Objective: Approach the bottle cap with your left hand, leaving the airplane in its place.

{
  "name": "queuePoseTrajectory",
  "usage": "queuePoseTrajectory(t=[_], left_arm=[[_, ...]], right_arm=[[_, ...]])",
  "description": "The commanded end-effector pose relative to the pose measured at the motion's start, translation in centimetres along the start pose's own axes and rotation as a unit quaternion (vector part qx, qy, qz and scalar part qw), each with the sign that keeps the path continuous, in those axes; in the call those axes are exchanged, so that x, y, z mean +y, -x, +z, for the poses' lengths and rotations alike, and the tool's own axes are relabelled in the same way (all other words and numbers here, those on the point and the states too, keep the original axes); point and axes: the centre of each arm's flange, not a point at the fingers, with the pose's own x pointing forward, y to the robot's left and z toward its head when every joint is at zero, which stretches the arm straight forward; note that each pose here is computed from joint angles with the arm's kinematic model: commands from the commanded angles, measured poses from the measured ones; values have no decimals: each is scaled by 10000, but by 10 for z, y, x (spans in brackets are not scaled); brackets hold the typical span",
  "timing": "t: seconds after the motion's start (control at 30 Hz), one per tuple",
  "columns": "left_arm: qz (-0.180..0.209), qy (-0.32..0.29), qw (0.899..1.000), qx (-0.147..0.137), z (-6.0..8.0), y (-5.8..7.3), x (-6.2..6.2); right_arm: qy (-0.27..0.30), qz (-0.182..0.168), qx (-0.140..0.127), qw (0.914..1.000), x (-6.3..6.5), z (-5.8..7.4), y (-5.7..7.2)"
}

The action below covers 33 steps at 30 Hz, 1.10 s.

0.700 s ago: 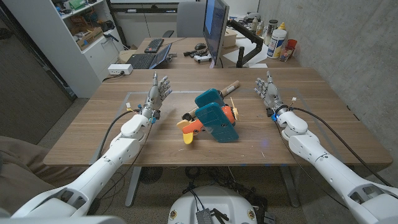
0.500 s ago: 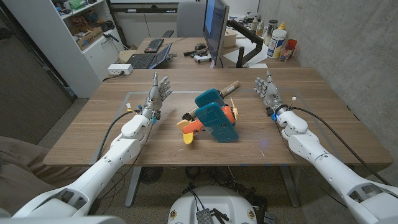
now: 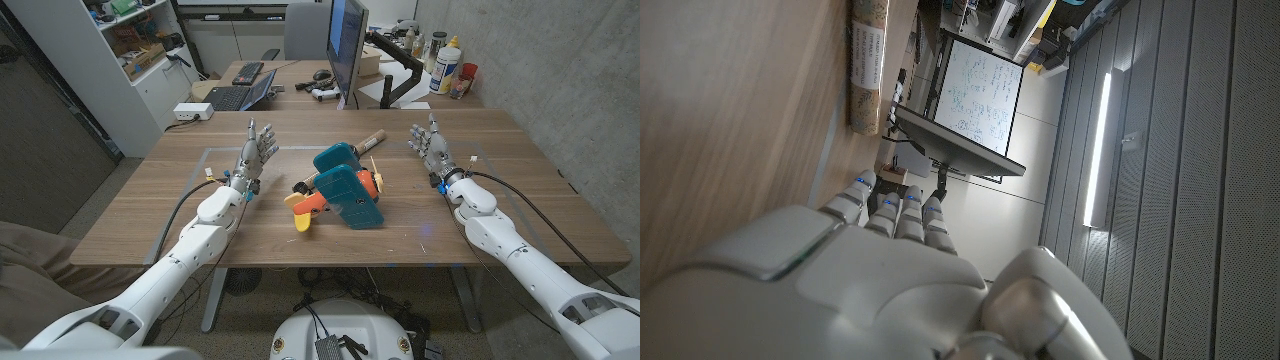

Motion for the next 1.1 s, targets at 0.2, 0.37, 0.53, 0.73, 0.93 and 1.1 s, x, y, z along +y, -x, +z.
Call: queuePoseTrajectory(t=[0.2,0.37,0.53,0.73,0.93,1.1], left_arm=[[-141,-376,9983,432,15,7,-5],[-178,-646,9955,667,21,7,-7],[-163,-857,9937,702,28,9,-12],[-76,-1083,9918,668,32,16,-17],[-48,-1139,9917,603,32,24,-20],[-77,-1200,9919,412,32,29,-23]], right_arm=[[113,58,28,9999,-5,-4,0],[141,51,50,9999,-7,-7,-1],[179,17,98,9998,-10,-9,-3],[196,1,98,9998,-13,-10,-6],[233,-5,110,9997,-16,-11,-8],[265,5,151,9995,-17,-12,-10]])
